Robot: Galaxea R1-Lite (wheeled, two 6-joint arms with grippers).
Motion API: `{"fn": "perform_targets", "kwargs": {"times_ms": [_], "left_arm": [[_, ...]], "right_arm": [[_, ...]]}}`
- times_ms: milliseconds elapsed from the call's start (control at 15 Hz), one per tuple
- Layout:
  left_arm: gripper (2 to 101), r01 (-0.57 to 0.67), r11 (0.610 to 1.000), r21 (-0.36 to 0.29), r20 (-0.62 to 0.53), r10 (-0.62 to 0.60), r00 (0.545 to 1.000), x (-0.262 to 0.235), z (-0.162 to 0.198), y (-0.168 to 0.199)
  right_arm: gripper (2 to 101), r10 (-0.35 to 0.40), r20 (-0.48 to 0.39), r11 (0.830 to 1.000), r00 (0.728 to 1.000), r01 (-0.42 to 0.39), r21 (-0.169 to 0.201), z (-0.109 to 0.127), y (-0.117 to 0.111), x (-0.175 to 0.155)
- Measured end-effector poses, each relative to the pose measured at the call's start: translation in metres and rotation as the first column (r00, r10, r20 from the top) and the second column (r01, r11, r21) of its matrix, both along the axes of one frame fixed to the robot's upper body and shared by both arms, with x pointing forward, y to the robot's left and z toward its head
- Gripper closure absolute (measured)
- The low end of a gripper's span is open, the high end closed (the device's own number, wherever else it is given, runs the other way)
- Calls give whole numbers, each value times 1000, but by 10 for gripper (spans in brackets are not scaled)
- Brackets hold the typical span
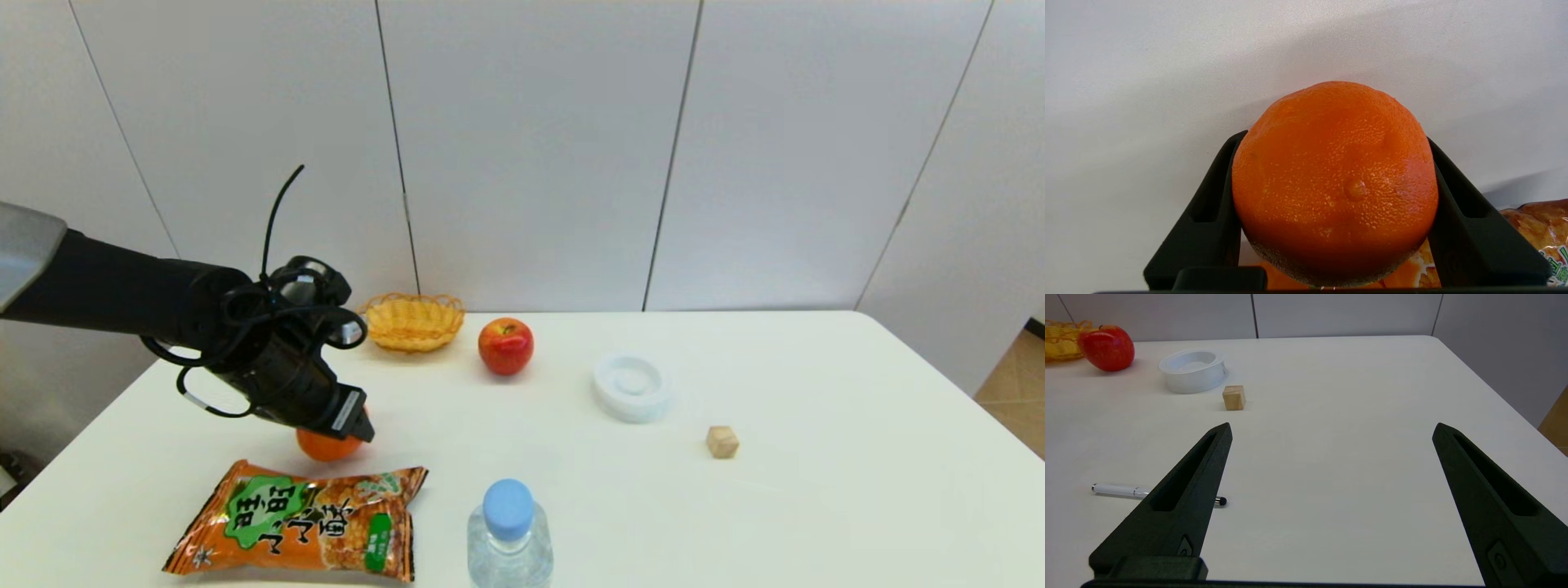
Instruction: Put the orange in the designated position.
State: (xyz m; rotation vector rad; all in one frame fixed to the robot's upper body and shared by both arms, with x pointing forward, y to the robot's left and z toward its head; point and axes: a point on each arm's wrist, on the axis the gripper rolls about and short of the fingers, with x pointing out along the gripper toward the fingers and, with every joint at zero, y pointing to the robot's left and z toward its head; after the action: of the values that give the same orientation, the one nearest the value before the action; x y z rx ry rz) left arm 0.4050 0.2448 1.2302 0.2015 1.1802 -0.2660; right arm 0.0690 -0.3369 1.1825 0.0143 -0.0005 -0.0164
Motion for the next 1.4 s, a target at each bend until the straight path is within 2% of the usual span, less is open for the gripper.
{"fn": "perform_targets", "kwargs": {"times_ms": [400, 667, 933, 1133, 1400], "left_arm": [[337, 1, 1000, 0, 1, -1, 1000, 2, -2, 0], [220, 2, 1000, 2, -8, -2, 1000, 1, -3, 0], [154, 0, 1000, 1, -3, 0, 1000, 0, -1, 0], [123, 2, 1000, -5, 24, -2, 1000, -2, 7, 1], [95, 5, 1000, -28, 120, -2, 993, -2, 34, 1]], "right_arm": [[50, 0, -1, 1000, 1000, 0, 0, 0, 0, 0], [50, 0, 0, 1000, 1000, 0, 0, 0, 0, 0], [50, -1, 0, 1000, 1000, 1, 0, 0, 0, 0], [50, 0, 0, 1000, 1000, 0, 0, 0, 0, 0], [50, 0, 0, 1000, 1000, 0, 0, 0, 0, 0]]}}
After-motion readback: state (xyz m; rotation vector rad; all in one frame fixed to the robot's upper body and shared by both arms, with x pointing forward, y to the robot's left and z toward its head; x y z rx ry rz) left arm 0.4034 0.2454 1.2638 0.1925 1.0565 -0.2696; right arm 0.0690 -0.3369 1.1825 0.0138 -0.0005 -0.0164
